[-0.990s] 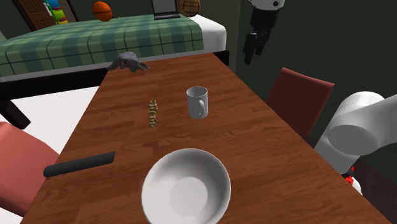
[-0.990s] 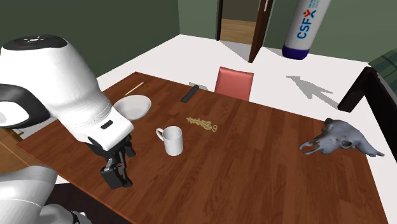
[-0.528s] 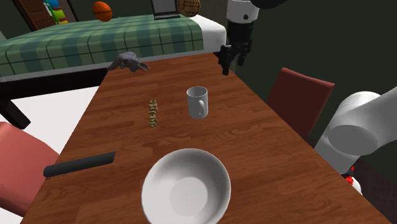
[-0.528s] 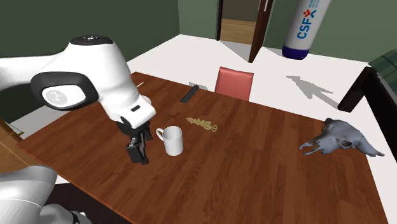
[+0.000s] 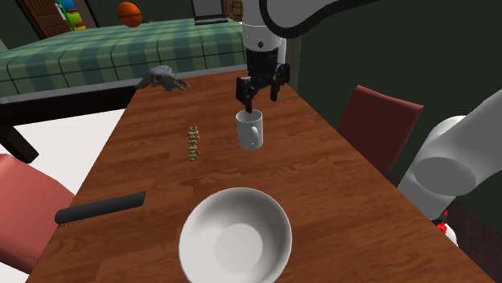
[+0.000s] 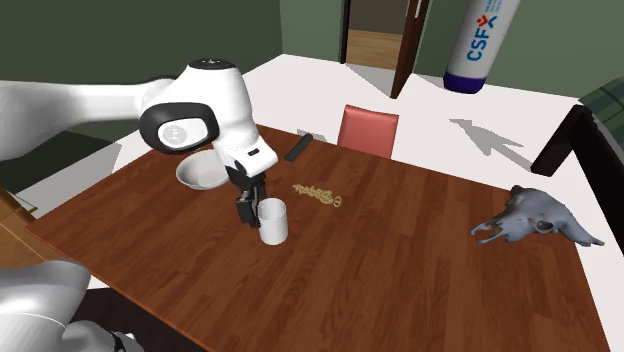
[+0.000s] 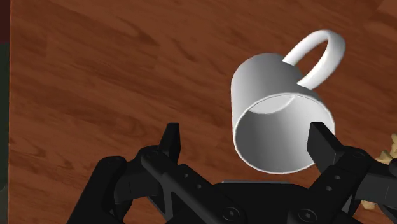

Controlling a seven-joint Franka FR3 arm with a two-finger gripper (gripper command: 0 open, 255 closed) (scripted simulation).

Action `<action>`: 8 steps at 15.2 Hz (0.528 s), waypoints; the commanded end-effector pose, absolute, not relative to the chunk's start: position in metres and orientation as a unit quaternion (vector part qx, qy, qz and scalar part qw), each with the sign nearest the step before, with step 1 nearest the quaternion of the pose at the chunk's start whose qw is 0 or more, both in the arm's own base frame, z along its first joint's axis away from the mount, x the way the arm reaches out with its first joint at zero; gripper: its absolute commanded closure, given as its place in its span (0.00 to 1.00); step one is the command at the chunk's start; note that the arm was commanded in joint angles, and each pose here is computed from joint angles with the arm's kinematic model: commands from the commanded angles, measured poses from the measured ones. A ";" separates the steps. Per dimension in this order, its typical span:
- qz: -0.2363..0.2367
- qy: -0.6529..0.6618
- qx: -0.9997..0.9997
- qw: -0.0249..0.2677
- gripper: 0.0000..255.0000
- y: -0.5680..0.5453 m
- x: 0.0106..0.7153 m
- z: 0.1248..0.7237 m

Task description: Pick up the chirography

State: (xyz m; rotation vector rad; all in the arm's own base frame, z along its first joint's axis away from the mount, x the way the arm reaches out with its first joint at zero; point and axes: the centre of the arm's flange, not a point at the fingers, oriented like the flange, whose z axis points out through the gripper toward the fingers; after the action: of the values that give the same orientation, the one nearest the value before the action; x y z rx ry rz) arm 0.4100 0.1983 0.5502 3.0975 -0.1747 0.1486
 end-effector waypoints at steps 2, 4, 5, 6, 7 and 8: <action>0.043 -0.081 0.996 0.016 0.00 0.230 0.433 0.539; 0.040 -0.097 0.994 0.016 0.00 0.251 0.448 0.531; 0.038 -0.105 0.994 0.016 0.00 0.261 0.456 0.527; 0.037 -0.112 0.993 0.015 0.00 0.271 0.464 0.523; 0.035 -0.120 0.992 0.015 0.00 0.281 0.472 0.520; 0.033 -0.128 0.991 0.015 0.00 0.291 0.480 0.516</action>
State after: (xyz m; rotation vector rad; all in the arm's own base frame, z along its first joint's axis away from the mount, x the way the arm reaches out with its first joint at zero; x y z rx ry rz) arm 0.4727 0.2816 0.5233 3.0863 -0.3656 0.1093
